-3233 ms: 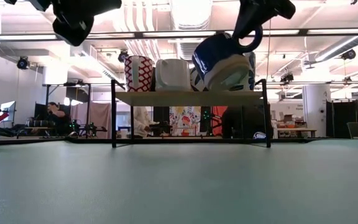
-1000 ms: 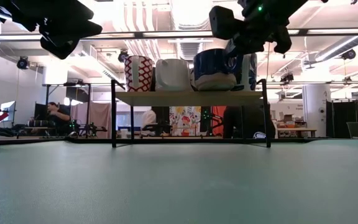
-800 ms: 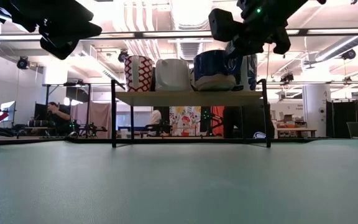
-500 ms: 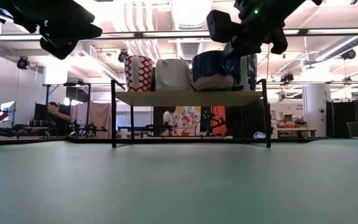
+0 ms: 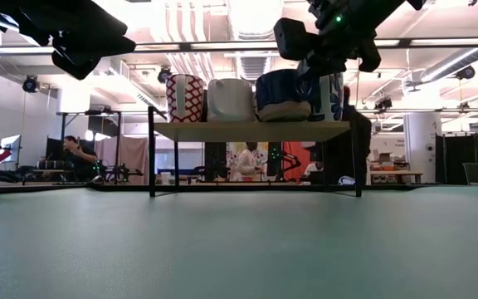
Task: Place coffee mugs
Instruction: Put the blue mug on the shelf
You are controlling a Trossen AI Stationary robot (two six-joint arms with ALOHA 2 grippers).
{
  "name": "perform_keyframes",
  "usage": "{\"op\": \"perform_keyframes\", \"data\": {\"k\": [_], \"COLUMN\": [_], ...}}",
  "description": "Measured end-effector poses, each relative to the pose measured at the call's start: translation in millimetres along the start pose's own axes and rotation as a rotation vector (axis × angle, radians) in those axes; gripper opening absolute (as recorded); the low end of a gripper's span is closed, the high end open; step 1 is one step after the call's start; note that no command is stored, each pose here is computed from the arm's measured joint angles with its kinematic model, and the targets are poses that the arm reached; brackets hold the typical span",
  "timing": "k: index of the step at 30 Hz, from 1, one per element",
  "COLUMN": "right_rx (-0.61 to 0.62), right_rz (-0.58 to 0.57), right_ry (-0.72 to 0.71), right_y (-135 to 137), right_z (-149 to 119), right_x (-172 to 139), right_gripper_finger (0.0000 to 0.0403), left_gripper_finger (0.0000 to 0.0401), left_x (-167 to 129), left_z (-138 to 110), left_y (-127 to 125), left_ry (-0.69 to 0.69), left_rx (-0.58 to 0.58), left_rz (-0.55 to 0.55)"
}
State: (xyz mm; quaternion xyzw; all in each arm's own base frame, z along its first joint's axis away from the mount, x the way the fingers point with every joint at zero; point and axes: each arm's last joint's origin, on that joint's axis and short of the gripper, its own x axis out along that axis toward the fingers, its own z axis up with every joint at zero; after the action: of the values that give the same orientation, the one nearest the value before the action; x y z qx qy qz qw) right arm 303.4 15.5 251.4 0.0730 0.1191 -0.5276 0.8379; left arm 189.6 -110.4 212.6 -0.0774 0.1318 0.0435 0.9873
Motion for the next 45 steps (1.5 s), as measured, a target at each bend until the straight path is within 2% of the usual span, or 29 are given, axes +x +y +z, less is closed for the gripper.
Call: {"op": "perform_keyframes", "data": {"k": [14,26,45], "right_rx": [0.059,0.059,0.078], "right_rz": [0.004,-0.033,-0.040], "right_ry": [-0.010,-0.019,-0.024], "right_y": [2,11,10], "right_z": [4,-9,-5], "right_x": [10,26,32], "right_gripper_finger": [0.0048,0.0051,0.0051], "left_gripper_finger": [0.0123,0.0123,0.0123], "left_x": [-1,-3,-4], "left_z": [0,-2,-1], "left_y": [1,3,4], "left_ry": [0.007,0.026,0.027], "left_rx": [-0.001,-0.008,-0.009], "left_rz": [0.014,0.021,0.031]}}
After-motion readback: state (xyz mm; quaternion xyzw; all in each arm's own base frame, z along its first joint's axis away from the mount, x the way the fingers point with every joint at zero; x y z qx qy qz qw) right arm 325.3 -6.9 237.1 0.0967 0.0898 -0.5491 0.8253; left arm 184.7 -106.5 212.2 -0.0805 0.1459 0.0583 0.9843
